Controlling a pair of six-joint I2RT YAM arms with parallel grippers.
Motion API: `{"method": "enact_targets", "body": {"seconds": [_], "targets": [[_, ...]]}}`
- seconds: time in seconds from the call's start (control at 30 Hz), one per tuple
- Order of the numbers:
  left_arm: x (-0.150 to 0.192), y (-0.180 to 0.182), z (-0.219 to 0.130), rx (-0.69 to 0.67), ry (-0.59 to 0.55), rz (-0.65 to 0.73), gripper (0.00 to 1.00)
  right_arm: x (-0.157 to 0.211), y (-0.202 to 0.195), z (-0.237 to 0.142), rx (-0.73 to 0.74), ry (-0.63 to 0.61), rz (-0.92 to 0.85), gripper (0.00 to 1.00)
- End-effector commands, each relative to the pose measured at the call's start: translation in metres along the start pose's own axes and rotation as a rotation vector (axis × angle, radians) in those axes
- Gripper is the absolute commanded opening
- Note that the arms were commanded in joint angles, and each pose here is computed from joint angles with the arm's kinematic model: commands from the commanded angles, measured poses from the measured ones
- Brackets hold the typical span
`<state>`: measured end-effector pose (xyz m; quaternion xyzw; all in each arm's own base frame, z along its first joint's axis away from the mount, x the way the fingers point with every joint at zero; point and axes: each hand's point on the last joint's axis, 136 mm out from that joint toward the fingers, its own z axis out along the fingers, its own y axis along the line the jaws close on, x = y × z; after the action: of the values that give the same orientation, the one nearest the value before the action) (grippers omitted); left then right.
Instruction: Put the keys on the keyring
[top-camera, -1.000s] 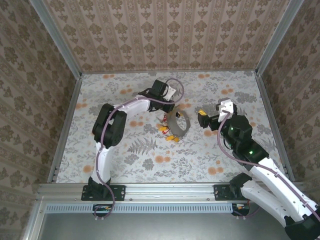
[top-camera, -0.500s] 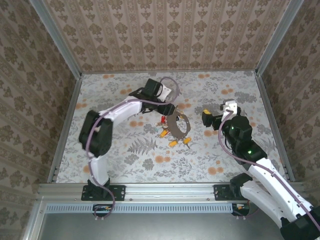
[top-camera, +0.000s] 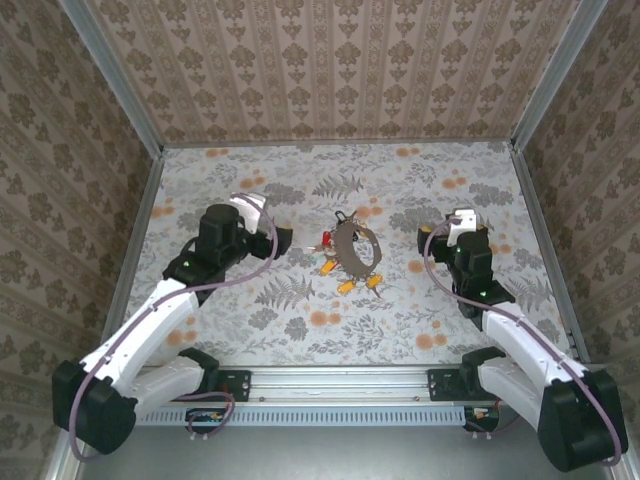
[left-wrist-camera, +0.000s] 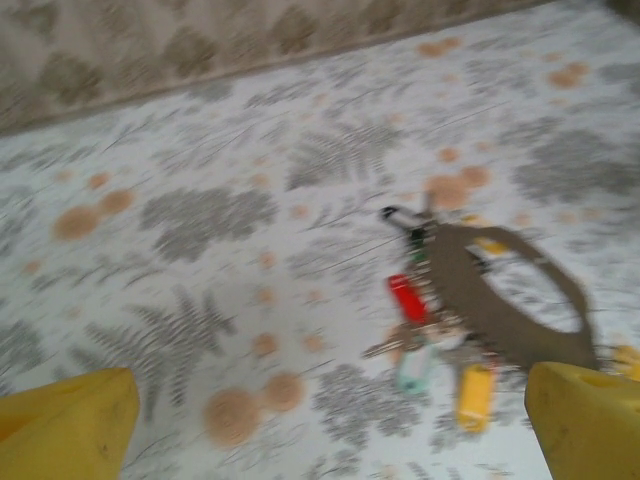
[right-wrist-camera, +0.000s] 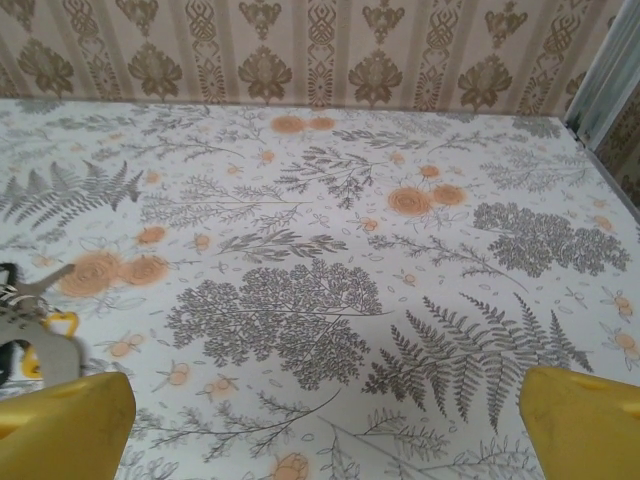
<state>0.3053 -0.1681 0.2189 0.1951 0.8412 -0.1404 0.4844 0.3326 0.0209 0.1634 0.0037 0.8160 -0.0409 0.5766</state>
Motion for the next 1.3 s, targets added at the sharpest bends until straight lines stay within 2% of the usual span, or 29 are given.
{"method": "enact_targets", "body": {"seconds": [0.0,0.13,0.23,0.37,0.47,0.5,0.57,0.6,0.7,0.9,1.03,1.1,1.27], "targets": [[0.018,0.042,0.003,-0.183,0.053,-0.008,1.0,-0.014,-0.003,0.008,0.017,-0.098,-0.038,1.0],[0.026,0.088,-0.005,-0.326,-0.042,-0.064,1.0,0.004,-0.008,0.026,0.024,-0.086,-0.02,1.0],[0.041,0.115,-0.009,-0.423,-0.058,-0.106,1.0,0.012,-0.007,0.04,0.019,-0.084,-0.013,1.0],[0.051,0.137,-0.002,-0.476,-0.087,-0.107,1.0,0.013,0.001,0.057,-0.012,-0.087,-0.046,1.0],[0.054,0.154,0.002,-0.507,-0.18,-0.125,1.0,0.029,-0.008,0.071,0.027,-0.058,-0.012,1.0],[0.057,0.16,0.005,-0.522,-0.178,-0.111,1.0,0.034,-0.013,0.073,0.026,-0.043,0.02,1.0],[0.06,0.165,0.014,-0.514,-0.187,-0.099,1.0,0.038,-0.019,0.082,0.048,-0.045,0.033,1.0],[0.06,0.166,0.018,-0.499,-0.197,-0.092,1.0,0.041,-0.02,0.084,0.05,0.0,0.042,1.0],[0.066,0.167,0.027,-0.476,-0.15,-0.035,1.0,0.041,-0.025,0.086,0.046,0.008,0.07,1.0],[0.082,0.198,0.031,-0.492,-0.204,-0.118,1.0,0.041,-0.025,0.086,0.047,0.006,0.072,1.0],[0.096,0.193,0.051,-0.441,-0.227,-0.075,1.0,0.04,-0.025,0.085,0.044,0.002,0.07,1.0],[0.102,0.195,0.055,-0.432,-0.173,-0.101,1.0,0.041,-0.024,0.086,0.041,0.005,0.07,1.0],[0.099,0.196,0.062,-0.426,-0.149,-0.087,1.0,0.04,-0.024,0.086,0.04,0.005,0.068,1.0]]}}
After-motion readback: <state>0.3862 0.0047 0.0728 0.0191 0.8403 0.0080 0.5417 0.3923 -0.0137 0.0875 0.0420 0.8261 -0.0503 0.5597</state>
